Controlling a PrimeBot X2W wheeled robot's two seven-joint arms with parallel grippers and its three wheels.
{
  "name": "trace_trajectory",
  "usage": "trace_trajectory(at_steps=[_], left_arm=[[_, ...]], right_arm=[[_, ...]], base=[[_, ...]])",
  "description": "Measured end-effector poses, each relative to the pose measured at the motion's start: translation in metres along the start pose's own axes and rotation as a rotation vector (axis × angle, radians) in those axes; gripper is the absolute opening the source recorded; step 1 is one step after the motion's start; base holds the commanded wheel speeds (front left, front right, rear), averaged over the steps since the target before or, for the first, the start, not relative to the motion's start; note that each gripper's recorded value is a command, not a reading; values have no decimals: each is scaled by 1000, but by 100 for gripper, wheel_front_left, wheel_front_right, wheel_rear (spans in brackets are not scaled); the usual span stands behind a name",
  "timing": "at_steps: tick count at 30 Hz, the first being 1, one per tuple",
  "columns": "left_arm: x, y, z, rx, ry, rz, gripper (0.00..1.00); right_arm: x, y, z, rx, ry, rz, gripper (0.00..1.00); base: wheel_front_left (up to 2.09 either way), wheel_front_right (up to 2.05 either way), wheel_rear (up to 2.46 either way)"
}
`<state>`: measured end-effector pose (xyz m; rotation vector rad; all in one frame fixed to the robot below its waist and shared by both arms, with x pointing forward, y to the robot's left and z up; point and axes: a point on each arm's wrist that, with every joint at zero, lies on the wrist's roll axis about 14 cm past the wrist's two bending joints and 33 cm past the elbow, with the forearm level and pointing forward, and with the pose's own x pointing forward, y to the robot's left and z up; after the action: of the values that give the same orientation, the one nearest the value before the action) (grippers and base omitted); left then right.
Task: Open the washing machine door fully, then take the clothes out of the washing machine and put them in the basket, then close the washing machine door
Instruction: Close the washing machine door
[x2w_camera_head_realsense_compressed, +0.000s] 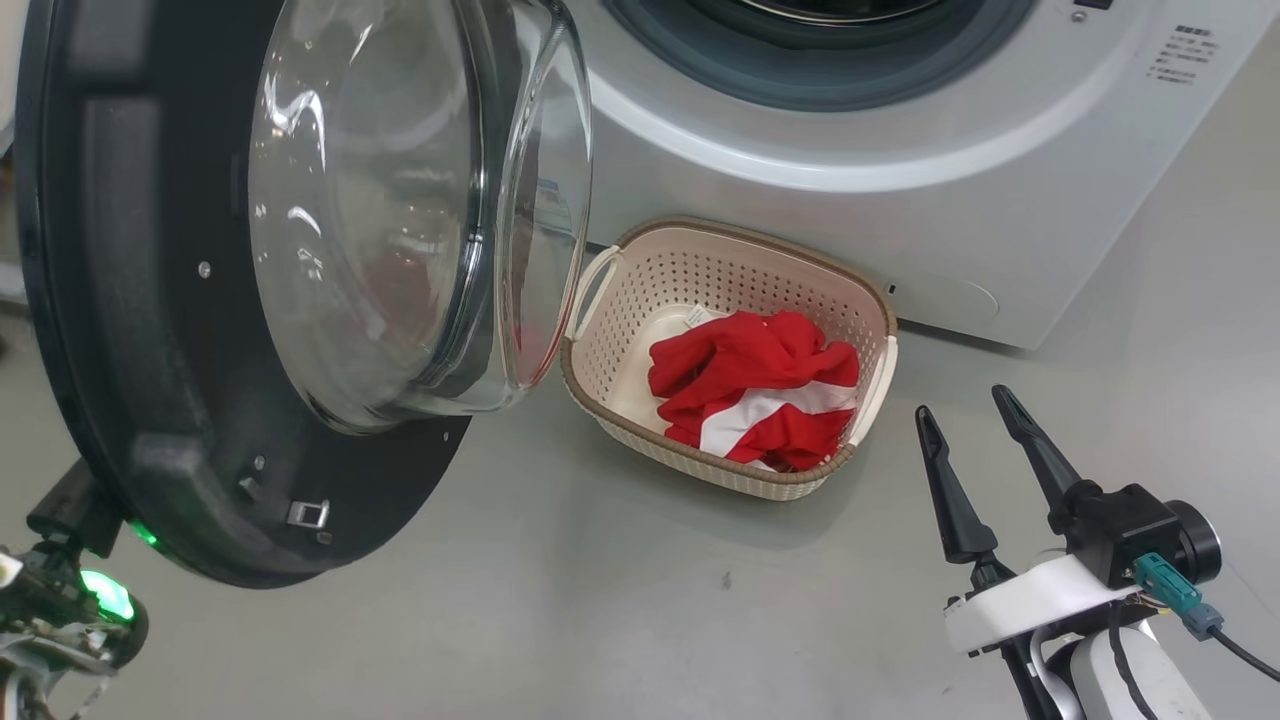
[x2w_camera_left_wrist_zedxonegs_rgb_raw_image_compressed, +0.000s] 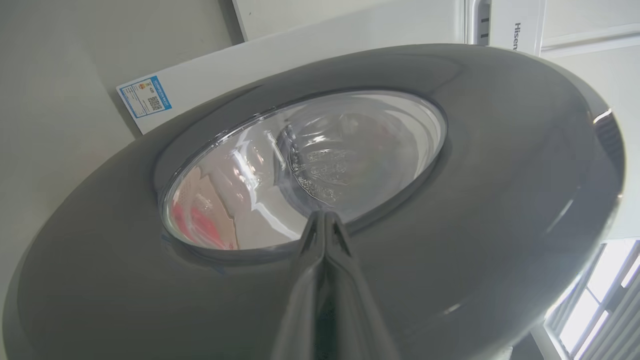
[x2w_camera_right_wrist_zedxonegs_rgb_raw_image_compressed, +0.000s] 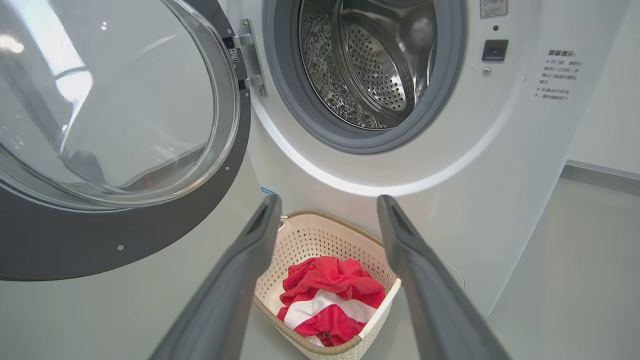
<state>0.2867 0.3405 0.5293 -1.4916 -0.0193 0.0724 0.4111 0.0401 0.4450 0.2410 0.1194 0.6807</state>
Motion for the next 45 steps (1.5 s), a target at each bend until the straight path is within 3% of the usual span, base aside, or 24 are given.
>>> trace_trajectory(at_steps=[25,45], left_arm=[[35,-13,-100,-33,333,-89,0],[69,-10,-180,-50,605,-111,0]], right_arm=[[-24,-39,19,3,-55,-154,100],[-69,-80,39,-49,-97,-336,100]], base=[[0,0,0],[0,0,0]])
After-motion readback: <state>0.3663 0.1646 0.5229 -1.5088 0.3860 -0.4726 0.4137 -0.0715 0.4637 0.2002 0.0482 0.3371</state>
